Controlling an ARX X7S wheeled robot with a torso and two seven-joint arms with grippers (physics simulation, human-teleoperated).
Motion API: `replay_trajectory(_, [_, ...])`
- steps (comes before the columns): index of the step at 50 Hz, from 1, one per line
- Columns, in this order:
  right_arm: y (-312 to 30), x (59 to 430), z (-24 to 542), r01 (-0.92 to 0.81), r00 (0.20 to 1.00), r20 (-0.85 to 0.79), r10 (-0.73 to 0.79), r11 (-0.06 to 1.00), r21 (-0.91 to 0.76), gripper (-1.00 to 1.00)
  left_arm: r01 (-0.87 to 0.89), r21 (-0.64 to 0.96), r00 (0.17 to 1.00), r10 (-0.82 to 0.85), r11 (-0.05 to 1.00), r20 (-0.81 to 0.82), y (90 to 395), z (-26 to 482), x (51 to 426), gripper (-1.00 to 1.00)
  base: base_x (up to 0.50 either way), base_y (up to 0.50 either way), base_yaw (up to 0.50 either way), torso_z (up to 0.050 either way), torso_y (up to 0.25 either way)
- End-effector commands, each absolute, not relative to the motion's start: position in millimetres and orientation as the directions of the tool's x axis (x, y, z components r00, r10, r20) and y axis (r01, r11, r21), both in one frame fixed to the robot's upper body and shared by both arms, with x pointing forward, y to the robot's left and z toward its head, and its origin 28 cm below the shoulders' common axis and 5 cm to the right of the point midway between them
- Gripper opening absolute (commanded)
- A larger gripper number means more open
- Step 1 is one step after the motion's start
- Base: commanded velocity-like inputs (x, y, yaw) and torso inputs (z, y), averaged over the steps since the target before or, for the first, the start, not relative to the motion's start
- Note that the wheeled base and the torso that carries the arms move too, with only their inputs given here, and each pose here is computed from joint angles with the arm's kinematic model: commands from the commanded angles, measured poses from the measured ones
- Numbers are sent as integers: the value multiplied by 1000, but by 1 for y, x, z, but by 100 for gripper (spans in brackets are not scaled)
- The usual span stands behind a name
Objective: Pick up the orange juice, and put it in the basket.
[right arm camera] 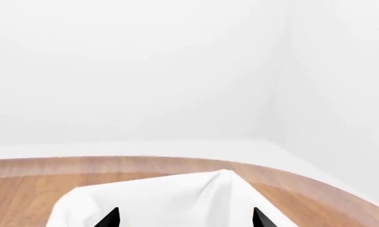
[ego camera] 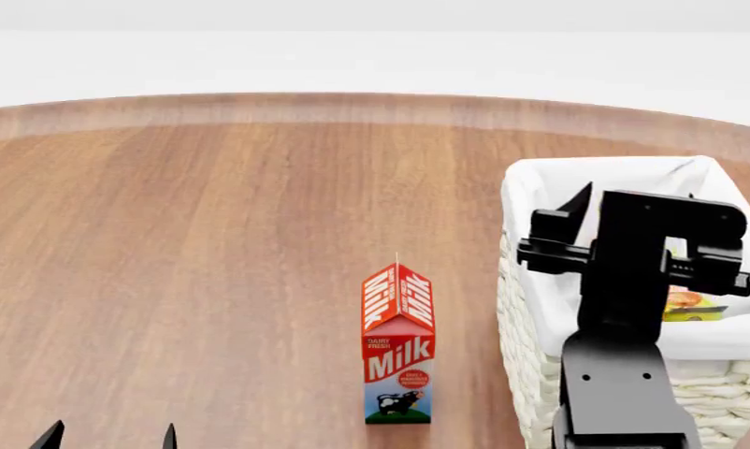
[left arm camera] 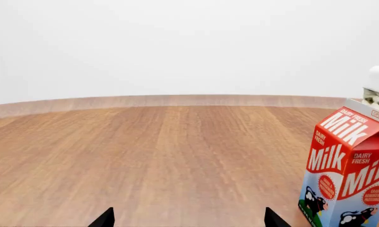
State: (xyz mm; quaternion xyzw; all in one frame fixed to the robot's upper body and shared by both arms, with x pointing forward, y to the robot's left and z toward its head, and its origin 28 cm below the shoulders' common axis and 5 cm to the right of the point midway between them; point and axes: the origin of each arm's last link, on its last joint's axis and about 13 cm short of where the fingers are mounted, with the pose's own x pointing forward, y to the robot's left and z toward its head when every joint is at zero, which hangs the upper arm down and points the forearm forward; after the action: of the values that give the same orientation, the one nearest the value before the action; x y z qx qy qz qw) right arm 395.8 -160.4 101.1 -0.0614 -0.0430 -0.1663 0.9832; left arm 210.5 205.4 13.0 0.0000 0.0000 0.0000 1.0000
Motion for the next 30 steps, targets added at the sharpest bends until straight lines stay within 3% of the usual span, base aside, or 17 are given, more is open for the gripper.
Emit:
replay_trajectory(1, [-158,398,103,322,944,116,-308,939,-121,100,0,0,1000,0,1000,0,205,13,211,100,0,0,0,0,0])
replay_trajectory(9, [-156,396,108,309,947,129,-294,944,-113,100,0,0,1000,0,1000,0,205,13,211,100,0,0,0,0,0])
replay_trajectory(30, [-149,343,140,191,948,269,-168,980,-62,100,0,0,1000,0,1000,0,205,13,211,100,0,0,0,0,0])
